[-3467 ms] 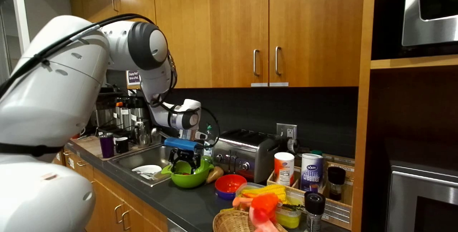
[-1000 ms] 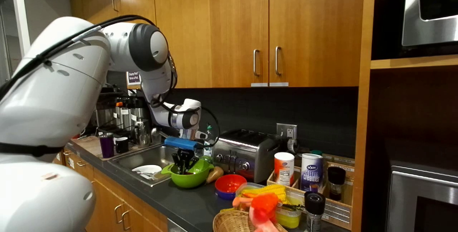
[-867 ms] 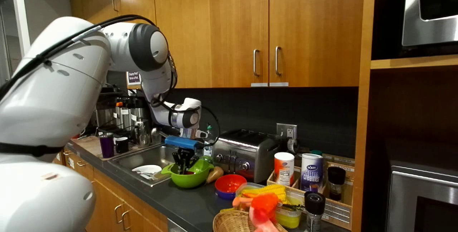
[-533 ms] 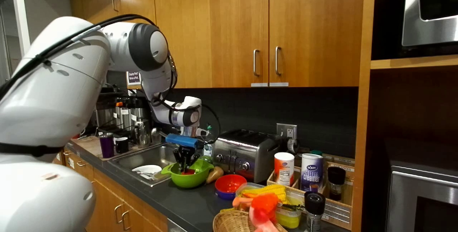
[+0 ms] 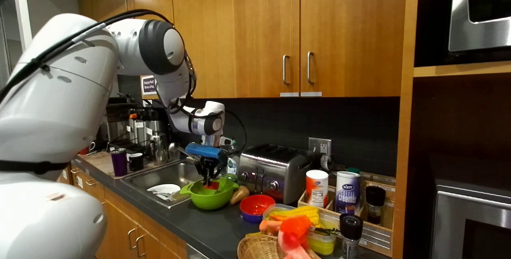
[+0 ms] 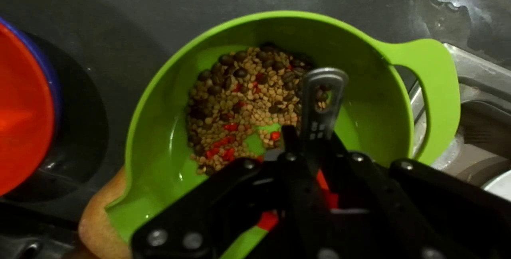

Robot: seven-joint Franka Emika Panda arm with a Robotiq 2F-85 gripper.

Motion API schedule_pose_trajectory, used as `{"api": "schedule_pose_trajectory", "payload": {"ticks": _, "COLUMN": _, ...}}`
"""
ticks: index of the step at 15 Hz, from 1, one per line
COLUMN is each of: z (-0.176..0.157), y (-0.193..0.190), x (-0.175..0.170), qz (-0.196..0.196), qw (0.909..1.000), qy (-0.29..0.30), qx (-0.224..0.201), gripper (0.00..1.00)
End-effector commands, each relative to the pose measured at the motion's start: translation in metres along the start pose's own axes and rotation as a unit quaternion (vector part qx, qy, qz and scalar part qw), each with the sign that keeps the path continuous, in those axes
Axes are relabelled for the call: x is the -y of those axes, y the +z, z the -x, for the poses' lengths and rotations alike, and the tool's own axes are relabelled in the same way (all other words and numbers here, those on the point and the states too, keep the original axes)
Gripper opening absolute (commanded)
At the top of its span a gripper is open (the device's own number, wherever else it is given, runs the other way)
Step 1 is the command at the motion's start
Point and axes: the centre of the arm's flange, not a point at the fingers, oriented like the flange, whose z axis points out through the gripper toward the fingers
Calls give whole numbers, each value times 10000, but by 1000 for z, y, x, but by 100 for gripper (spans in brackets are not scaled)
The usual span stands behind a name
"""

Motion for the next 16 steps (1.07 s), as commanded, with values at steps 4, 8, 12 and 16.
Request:
{"api": "schedule_pose_trajectory", "payload": {"ticks": 4, "z": 20, "y": -41, "x": -3, "qz": 173, "qw": 9993, "qy": 109, "qx": -310, "gripper": 4}}
{"api": "schedule_pose_trajectory", "payload": {"ticks": 8, "z": 36, "y": -51, "x": -11, "qz": 177, "qw": 9987, "qy": 229, "qx": -410, "gripper": 4}}
{"api": "schedule_pose_trajectory", "payload": {"ticks": 12, "z": 57, "y": -55, "x": -26, "qz": 175, "qw": 9974, "qy": 421, "qx": -563, "gripper": 4}}
{"api": "schedule_pose_trajectory", "payload": {"ticks": 16, "z": 78, "y": -58, "x": -44, "qz": 165, "qw": 9952, "qy": 593, "qx": -760, "gripper": 4}}
